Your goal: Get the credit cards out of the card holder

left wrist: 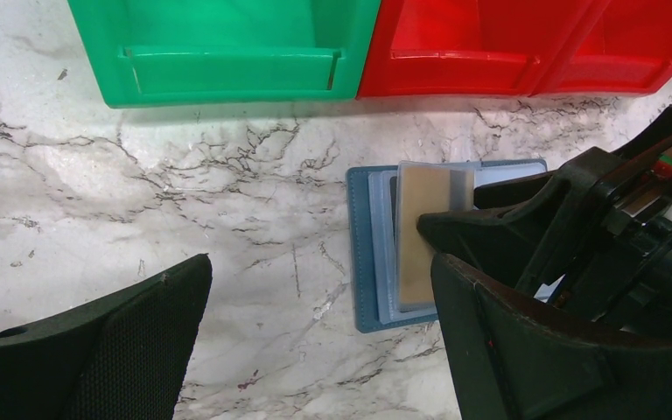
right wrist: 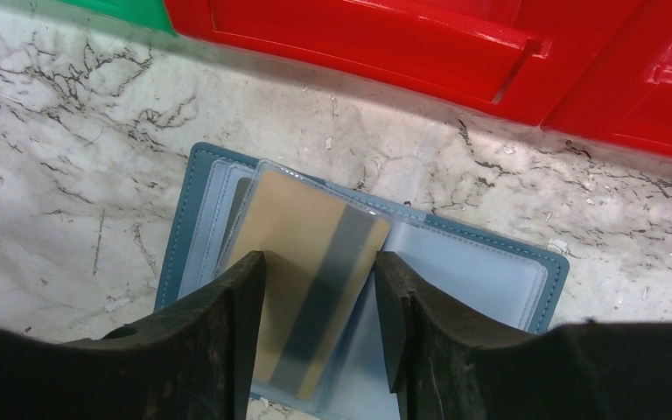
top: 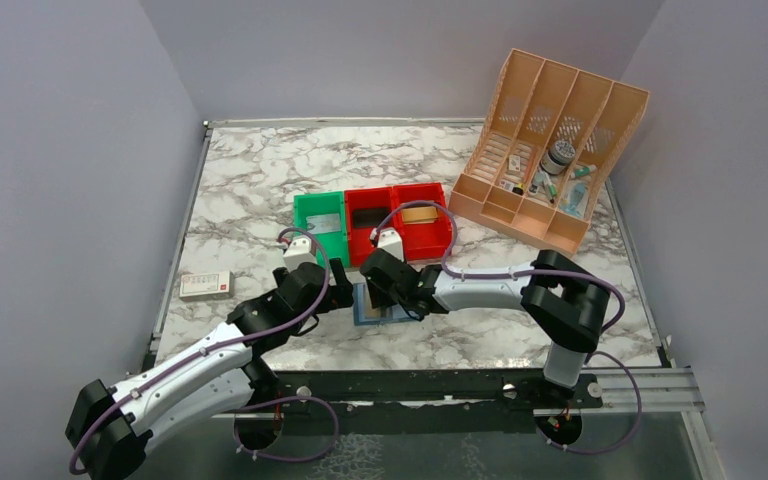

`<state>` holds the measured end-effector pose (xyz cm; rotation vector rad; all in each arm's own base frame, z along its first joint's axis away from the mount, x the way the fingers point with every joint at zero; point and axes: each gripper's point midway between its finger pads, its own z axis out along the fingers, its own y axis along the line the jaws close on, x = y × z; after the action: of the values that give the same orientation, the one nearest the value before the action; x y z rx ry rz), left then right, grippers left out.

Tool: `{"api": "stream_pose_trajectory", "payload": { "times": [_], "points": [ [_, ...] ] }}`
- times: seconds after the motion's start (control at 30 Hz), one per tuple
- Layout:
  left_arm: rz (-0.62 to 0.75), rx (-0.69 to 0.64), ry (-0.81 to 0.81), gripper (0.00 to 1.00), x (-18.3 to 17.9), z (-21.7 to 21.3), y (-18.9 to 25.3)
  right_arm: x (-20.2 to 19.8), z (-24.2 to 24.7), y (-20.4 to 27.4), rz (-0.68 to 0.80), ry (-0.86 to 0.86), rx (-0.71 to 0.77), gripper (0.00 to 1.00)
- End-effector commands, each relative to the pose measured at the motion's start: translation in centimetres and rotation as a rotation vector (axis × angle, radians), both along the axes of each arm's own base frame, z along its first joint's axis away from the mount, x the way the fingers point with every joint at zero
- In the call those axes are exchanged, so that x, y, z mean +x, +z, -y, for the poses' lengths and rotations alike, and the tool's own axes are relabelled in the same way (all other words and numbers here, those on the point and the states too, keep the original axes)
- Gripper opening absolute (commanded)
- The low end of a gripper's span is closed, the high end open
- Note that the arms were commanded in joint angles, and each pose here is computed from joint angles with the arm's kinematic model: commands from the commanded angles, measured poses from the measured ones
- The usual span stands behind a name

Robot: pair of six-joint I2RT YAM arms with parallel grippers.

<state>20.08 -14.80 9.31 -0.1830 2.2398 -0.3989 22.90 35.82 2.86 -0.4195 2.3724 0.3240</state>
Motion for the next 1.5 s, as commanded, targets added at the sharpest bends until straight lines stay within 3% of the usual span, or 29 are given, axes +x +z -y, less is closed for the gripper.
{"api": "stream_pose_trajectory", "payload": {
  "times": [0.0,0.27,0.5,0.8,1.07,1.33,1.47],
  "points": [
    [-0.003,0.007,-0.011,0.99,0.1,0.1,-0.3,-0.3,0.6,-1.0,-0.002,0.002,-0.042,0.47],
    [-0.029,0.002,-0.079,0.99,-0.1,1.4,-0.8,-0.5,0.4,-0.9,-0.004,0.012,-0.017,0.33],
    [-0.045,-0.021,-0.153,0.99,-0.3,3.0,-1.1,-0.8,-0.5,-0.5,-0.040,0.052,0.100,0.13],
    [-0.048,-0.047,-0.210,0.93,-0.4,4.3,-1.3,-0.5,0.6,-1.0,-0.156,0.058,0.298,0.01],
    [-0.037,-0.098,-0.262,0.84,-0.5,5.6,-1.0,-0.5,1.1,-2.1,-0.223,0.044,0.378,0.01],
    [-0.038,-0.132,-0.301,0.69,-0.7,6.6,-0.8,-0.3,2.2,-2.5,-0.242,-0.019,0.432,0.01],
    [-0.044,-0.143,-0.315,0.67,-0.8,7.0,-1.2,-0.2,2.6,-2.7,-0.250,-0.037,0.440,0.01]
  ]
}}
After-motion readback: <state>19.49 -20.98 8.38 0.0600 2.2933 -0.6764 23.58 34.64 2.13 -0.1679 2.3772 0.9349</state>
